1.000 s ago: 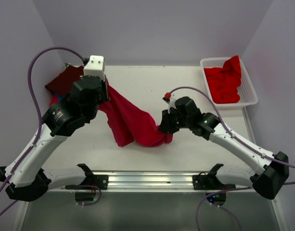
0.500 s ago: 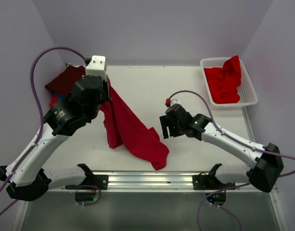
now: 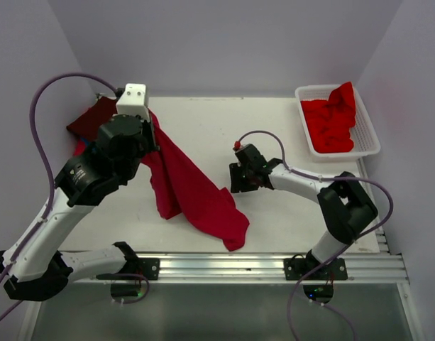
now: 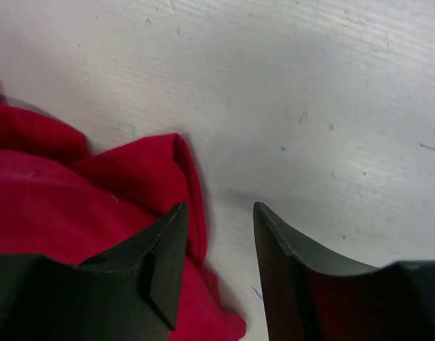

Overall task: Fold and stack the t-shirts
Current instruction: Flatten the tshirt out

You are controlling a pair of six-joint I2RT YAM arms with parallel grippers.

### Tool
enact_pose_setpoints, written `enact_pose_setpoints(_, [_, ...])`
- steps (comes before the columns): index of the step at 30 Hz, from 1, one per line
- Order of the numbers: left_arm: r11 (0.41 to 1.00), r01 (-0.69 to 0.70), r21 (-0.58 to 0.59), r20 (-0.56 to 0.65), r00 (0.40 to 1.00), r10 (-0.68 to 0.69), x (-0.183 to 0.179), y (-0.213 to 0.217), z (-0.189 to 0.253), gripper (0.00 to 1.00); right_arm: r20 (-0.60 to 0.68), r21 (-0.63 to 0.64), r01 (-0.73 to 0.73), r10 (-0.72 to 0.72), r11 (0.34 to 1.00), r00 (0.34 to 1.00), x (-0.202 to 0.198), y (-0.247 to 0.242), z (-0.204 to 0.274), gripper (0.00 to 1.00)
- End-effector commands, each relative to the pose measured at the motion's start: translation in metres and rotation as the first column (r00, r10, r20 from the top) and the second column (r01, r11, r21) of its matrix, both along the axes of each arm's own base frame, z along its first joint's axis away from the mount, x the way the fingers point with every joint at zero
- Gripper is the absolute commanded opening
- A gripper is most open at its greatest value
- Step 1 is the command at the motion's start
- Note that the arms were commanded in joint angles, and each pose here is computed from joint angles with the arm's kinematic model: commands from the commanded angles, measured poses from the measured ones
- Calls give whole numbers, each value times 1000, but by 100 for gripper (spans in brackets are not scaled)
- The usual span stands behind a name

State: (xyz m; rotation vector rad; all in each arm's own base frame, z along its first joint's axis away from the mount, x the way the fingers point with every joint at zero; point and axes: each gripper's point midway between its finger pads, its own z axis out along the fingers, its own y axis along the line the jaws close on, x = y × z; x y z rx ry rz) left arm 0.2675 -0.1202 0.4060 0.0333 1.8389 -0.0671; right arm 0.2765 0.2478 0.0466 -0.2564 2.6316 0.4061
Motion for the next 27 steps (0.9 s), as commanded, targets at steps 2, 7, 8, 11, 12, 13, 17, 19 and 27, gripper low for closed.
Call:
enact_pose_setpoints(2, [998, -6, -57, 28, 1000, 8, -2, 0, 10, 0, -6, 159, -52, 54, 986, 999, 23, 29, 0, 46])
enact_pose_setpoints(7, [998, -9, -57, 28, 1000, 11, -2, 1, 10, 0, -58, 228, -79, 94, 971, 994, 26, 44, -12, 45])
enact_pose_setpoints(8, [998, -11, -56, 29, 1000, 12, -2, 1, 10, 0, -67, 237, -82, 101, 968, 993, 27, 48, -13, 45])
enact_pose_setpoints(11, [998, -14, -55, 28, 999, 15, -2, 2, 9, 0, -90, 285, -99, 130, 954, 987, 26, 60, -17, 44])
enact_pose_setpoints(12, [999, -15, -51, 27, 1000, 16, -2, 2, 9, 0, -93, 295, -101, 134, 950, 987, 27, 62, -18, 44])
enact_pose_setpoints(13, [998, -17, -52, 29, 999, 19, -2, 3, 10, 0, -109, 304, -101, 140, 947, 984, 25, 65, -23, 44])
enact_pose_setpoints(17, [999, -26, -47, 30, 999, 27, -2, 5, 9, 0, -125, 331, -102, 151, 938, 981, 20, 69, -24, 40])
enact_pose_setpoints(19, [999, -27, -44, 29, 999, 28, -2, 5, 9, 0, -133, 321, -94, 143, 942, 981, 20, 66, -25, 26])
enact_pose_setpoints(27, [999, -25, -38, 24, 999, 26, 0, 3, 5, 0, -48, 187, -61, 71, 981, 996, 23, 33, -5, 0])
